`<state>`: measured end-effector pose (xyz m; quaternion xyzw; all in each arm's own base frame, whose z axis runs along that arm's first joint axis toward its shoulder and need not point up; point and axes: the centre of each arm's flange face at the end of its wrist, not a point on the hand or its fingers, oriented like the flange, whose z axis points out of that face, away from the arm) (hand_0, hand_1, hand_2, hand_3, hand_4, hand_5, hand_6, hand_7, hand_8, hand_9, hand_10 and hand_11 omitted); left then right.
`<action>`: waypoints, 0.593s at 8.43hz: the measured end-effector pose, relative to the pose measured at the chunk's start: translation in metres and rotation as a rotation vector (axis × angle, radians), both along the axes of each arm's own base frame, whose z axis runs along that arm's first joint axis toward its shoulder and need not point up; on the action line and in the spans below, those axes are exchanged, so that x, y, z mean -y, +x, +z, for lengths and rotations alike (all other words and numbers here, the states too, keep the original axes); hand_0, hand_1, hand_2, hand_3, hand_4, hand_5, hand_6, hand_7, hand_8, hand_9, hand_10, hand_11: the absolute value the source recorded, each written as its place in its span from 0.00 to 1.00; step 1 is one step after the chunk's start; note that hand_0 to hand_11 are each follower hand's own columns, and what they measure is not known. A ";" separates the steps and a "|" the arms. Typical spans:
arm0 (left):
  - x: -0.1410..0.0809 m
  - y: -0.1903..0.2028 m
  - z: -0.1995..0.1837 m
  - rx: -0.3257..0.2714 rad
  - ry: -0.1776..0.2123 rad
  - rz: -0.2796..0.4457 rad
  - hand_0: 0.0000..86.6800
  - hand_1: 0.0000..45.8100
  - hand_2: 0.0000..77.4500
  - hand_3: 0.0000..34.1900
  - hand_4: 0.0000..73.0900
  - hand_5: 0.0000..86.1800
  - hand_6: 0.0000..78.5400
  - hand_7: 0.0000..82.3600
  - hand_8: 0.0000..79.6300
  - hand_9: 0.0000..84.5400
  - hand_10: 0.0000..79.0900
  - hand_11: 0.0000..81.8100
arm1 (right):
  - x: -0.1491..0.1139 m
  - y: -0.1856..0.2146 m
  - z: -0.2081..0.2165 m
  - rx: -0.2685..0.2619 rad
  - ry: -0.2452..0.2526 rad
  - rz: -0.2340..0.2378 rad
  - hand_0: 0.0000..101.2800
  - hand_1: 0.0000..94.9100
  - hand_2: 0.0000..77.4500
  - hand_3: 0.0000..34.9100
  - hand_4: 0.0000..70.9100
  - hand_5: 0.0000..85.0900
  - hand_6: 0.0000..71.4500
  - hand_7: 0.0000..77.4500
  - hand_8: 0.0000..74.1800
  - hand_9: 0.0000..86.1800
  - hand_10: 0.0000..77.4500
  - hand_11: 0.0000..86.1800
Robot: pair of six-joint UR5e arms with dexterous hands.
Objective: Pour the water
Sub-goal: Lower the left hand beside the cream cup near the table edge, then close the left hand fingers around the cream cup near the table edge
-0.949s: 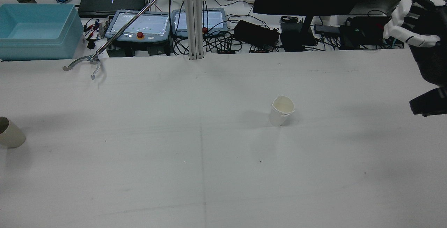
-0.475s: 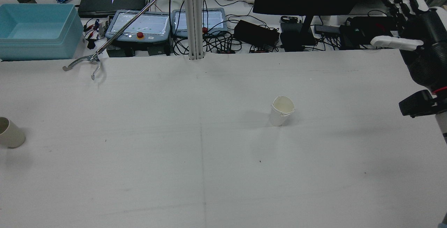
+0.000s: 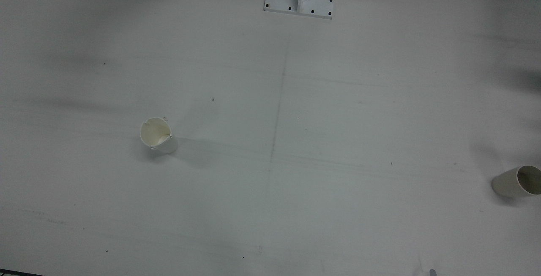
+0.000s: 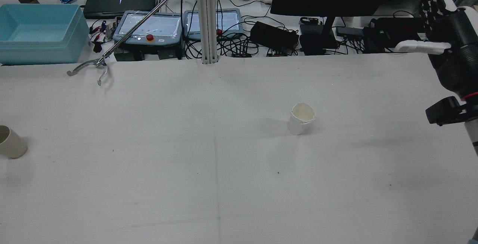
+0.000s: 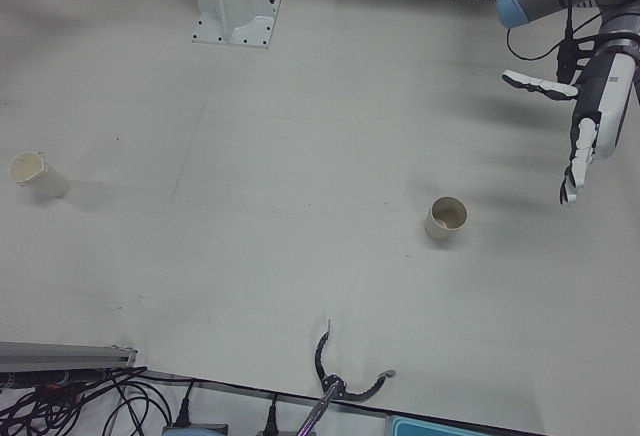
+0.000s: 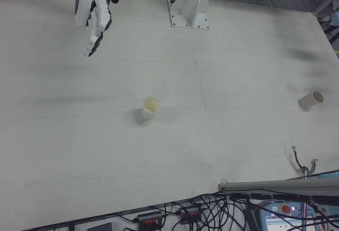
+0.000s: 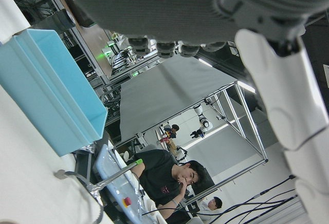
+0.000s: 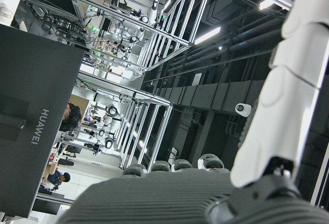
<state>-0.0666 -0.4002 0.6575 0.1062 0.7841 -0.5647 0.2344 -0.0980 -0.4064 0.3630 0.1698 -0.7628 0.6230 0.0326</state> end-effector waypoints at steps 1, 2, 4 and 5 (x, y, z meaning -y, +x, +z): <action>-0.005 0.005 0.046 0.021 -0.011 0.002 0.54 0.24 0.01 0.00 0.01 0.01 0.03 0.01 0.04 0.08 0.03 0.07 | 0.001 -0.003 -0.002 -0.007 0.002 -0.002 0.52 0.14 0.01 0.00 0.00 0.01 0.01 0.02 0.01 0.01 0.00 0.01; -0.013 0.008 0.085 0.039 -0.026 0.003 0.54 0.24 0.01 0.05 0.01 0.01 0.03 0.03 0.04 0.08 0.03 0.07 | 0.002 -0.006 -0.004 -0.019 0.004 -0.001 0.52 0.15 0.01 0.00 0.00 0.01 0.01 0.02 0.01 0.01 0.00 0.01; -0.014 0.030 0.111 0.079 -0.016 0.035 0.54 0.24 0.01 0.07 0.01 0.00 0.03 0.03 0.04 0.07 0.03 0.07 | 0.003 -0.012 -0.006 -0.034 0.004 -0.006 0.52 0.19 0.01 0.00 0.00 0.01 0.01 0.02 0.01 0.01 0.00 0.01; -0.005 0.049 0.113 0.090 -0.005 0.052 0.55 0.24 0.01 0.12 0.01 0.01 0.03 0.03 0.04 0.07 0.03 0.07 | 0.003 -0.013 -0.006 -0.036 0.004 -0.008 0.52 0.19 0.01 0.00 0.00 0.01 0.01 0.02 0.01 0.01 0.00 0.01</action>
